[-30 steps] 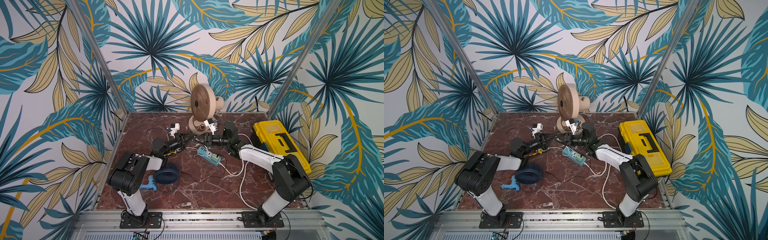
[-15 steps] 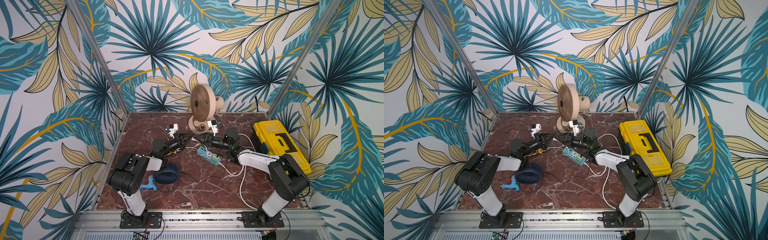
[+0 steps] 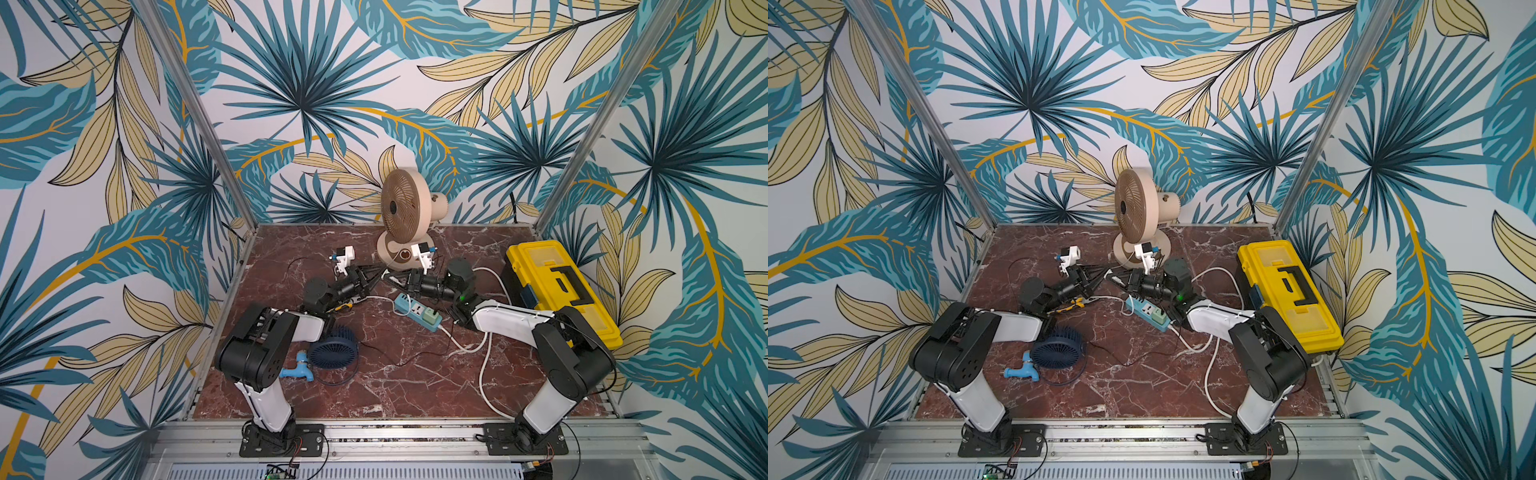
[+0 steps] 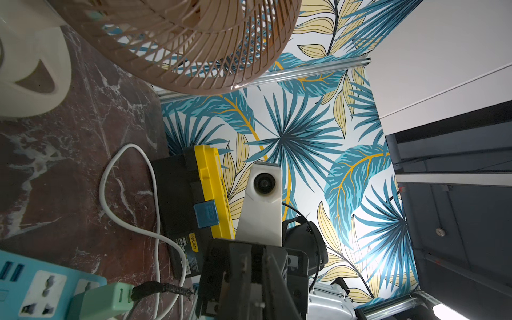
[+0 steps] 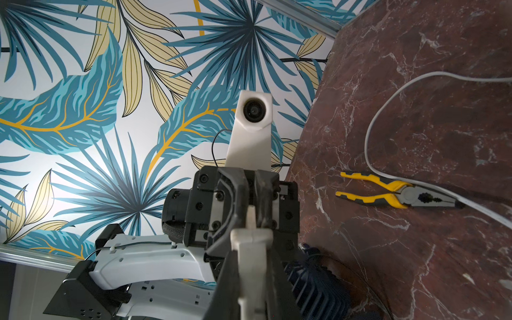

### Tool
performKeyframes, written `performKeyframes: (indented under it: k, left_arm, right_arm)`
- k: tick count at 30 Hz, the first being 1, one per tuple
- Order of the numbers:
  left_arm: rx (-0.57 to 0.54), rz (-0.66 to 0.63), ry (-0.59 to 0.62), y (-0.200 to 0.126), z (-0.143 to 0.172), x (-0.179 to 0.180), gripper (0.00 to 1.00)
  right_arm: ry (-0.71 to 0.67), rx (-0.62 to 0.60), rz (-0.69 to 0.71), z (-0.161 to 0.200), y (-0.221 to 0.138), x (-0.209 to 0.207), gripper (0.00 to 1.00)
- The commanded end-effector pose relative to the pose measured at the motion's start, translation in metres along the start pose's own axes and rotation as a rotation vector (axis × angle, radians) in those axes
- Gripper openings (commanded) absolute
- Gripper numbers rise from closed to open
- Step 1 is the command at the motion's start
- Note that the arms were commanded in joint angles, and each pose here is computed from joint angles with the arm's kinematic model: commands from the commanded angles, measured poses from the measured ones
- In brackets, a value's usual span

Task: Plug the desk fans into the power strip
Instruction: Pick up the plug from the center of the board.

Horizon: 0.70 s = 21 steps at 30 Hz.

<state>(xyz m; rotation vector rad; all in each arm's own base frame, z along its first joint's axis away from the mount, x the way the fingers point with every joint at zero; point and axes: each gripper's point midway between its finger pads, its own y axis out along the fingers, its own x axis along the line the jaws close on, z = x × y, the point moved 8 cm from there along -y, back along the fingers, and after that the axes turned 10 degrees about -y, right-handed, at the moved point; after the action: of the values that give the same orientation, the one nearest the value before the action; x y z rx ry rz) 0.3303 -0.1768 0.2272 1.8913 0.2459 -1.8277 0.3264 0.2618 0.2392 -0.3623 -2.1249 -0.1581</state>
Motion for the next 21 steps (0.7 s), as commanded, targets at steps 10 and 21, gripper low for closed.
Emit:
performKeyframes:
  k: [10, 21]
  left_arm:
    - [-0.046, -0.275, 0.088, -0.025, 0.009, 0.034, 1.0]
    - [-0.106, -0.8, 0.632, -0.042, 0.065, 0.024, 1.0]
  right_arm:
    - [-0.137, 0.048, 0.432, -0.007, -0.038, 0.026, 0.0]
    - [0.013, 0.0, 0.672, -0.026, -0.042, 0.037, 0.0]
